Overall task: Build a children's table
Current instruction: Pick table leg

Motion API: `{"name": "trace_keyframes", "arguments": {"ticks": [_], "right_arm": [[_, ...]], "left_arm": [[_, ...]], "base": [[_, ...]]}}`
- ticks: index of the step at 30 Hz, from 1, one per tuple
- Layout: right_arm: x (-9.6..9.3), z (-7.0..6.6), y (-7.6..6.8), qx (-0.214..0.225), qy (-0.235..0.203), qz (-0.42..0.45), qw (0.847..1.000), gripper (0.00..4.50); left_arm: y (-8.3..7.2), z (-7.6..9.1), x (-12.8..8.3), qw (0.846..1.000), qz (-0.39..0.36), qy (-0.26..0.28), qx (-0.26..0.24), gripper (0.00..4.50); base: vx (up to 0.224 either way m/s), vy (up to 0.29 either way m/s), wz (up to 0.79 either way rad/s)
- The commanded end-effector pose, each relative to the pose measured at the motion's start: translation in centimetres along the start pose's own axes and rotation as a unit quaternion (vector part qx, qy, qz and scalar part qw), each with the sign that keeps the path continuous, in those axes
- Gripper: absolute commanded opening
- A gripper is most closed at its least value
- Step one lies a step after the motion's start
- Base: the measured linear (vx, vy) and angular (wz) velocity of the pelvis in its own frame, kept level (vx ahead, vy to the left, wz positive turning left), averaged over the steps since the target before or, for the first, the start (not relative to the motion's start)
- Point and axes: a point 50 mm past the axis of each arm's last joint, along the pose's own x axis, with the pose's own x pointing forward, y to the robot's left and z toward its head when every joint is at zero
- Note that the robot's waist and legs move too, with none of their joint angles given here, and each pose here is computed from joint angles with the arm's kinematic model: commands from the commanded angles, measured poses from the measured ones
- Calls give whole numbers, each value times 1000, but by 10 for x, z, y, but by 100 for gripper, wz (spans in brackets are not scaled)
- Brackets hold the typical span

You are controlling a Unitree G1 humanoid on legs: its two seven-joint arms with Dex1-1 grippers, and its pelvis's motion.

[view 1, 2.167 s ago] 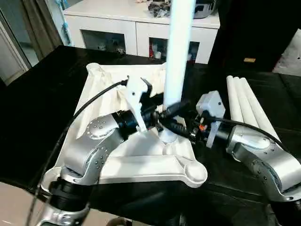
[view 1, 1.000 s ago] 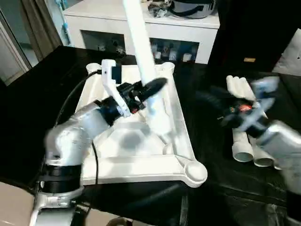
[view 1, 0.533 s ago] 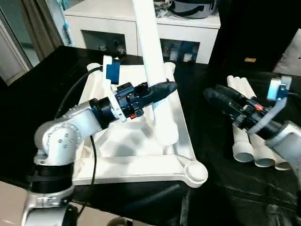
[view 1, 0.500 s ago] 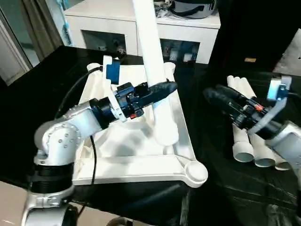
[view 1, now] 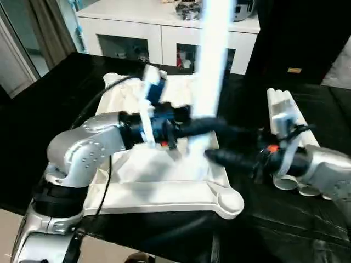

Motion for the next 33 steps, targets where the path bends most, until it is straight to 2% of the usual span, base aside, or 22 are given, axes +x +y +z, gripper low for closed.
{"name": "trace_keyframes", "arguments": {"ticks": [1,9,10,24,33], "right_arm": [[3,3,1,-15,12,11,1000,414],[11,-1,0,-17,26,37,999,363],[12,-1,0,-17,27,38,999,336],[18,-7,0,-9,26,50,998,217],[19,-10,2,-6,28,54,998,203]], "left_arm": [[-5,10,6,999,-21,4,36,191],[-10,9,15,997,-59,15,51,191],[-10,8,16,997,-63,17,52,191],[-17,3,26,994,-93,21,54,191],[-18,1,25,994,-95,22,53,190]], "base": [[0,0,0],[0,0,0],[0,0,0],[0,0,0],[0,0,0]]}}
